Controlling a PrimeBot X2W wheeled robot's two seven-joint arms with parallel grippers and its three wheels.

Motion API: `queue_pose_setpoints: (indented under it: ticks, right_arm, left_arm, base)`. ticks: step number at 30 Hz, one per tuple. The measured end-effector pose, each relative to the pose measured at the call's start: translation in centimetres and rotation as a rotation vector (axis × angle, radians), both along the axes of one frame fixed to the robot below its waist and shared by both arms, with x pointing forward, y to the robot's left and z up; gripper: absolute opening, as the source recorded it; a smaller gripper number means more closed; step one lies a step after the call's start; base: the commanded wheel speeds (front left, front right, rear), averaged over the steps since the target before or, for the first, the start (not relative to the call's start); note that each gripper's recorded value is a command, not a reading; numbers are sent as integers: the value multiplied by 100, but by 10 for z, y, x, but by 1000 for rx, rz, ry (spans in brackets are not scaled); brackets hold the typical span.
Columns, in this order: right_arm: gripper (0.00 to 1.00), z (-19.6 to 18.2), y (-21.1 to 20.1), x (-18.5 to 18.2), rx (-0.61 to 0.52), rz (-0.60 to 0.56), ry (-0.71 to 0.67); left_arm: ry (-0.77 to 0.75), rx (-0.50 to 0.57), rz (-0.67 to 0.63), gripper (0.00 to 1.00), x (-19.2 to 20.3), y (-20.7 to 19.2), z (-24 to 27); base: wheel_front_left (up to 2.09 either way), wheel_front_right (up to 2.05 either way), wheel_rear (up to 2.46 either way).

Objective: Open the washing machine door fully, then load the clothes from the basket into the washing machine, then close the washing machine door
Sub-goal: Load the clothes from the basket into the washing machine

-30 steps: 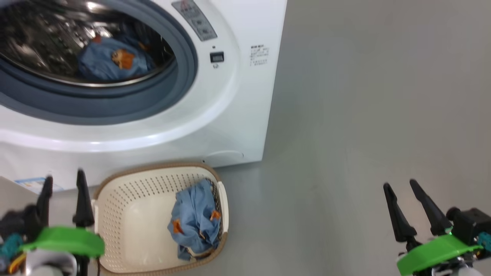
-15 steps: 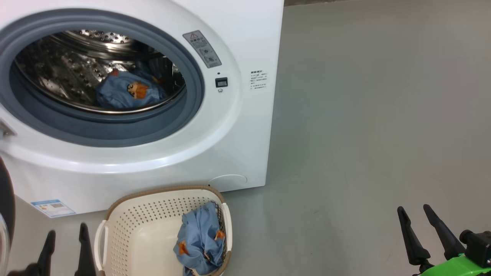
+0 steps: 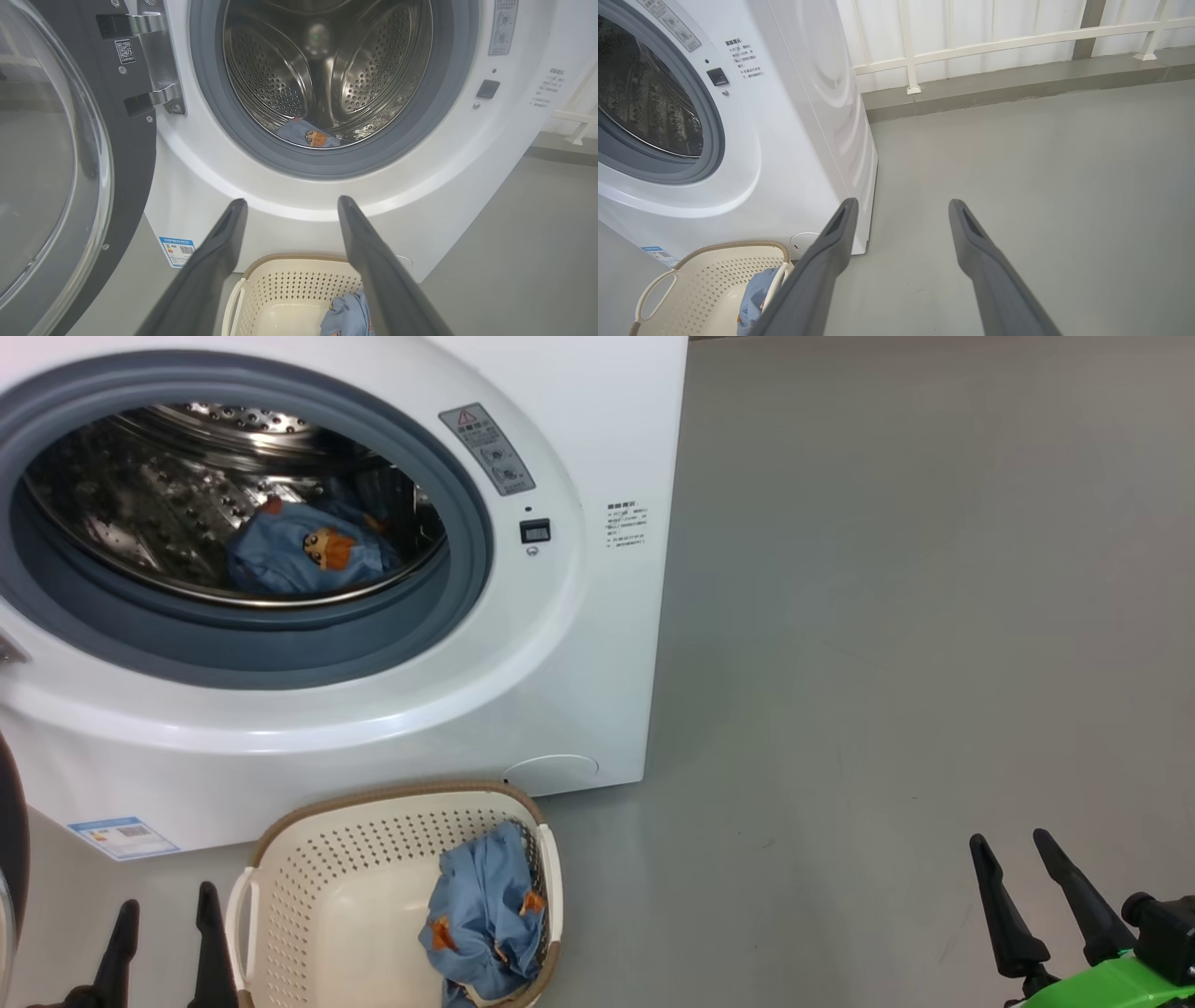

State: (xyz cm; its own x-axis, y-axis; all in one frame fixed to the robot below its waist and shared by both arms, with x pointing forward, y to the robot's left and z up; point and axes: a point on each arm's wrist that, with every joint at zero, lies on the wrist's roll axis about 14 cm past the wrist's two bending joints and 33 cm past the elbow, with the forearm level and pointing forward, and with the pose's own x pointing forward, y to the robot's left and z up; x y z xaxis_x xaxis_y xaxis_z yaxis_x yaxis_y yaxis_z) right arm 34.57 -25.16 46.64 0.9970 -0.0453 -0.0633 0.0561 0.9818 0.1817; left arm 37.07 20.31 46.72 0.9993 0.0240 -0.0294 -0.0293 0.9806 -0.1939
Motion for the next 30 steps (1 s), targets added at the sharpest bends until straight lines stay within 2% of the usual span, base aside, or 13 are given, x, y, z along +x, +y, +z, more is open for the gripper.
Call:
queue_pose_setpoints:
  ticks: [6, 14, 19, 30]
  right_arm:
    - [100, -3, 1, 1, 6, -3, 6]
    - [100, -4, 7, 16, 24, -4, 3]
    - [100, -8, 10, 37, 29, -1, 5]
    - [100, -29, 18, 85, 48, 3, 21]
  left_arm:
    - [35, -26, -38, 100, 0, -15, -12]
    - [219, -97, -147, 100, -1, -59, -69]
    - [304, -142, -223, 100, 25, -88, -96]
    - [483, -110, -365, 100, 73, -123, -158]
  base:
    - [0, 0, 0]
    - [0, 0, 0]
    - [0, 0, 0]
    - [0, 0, 0]
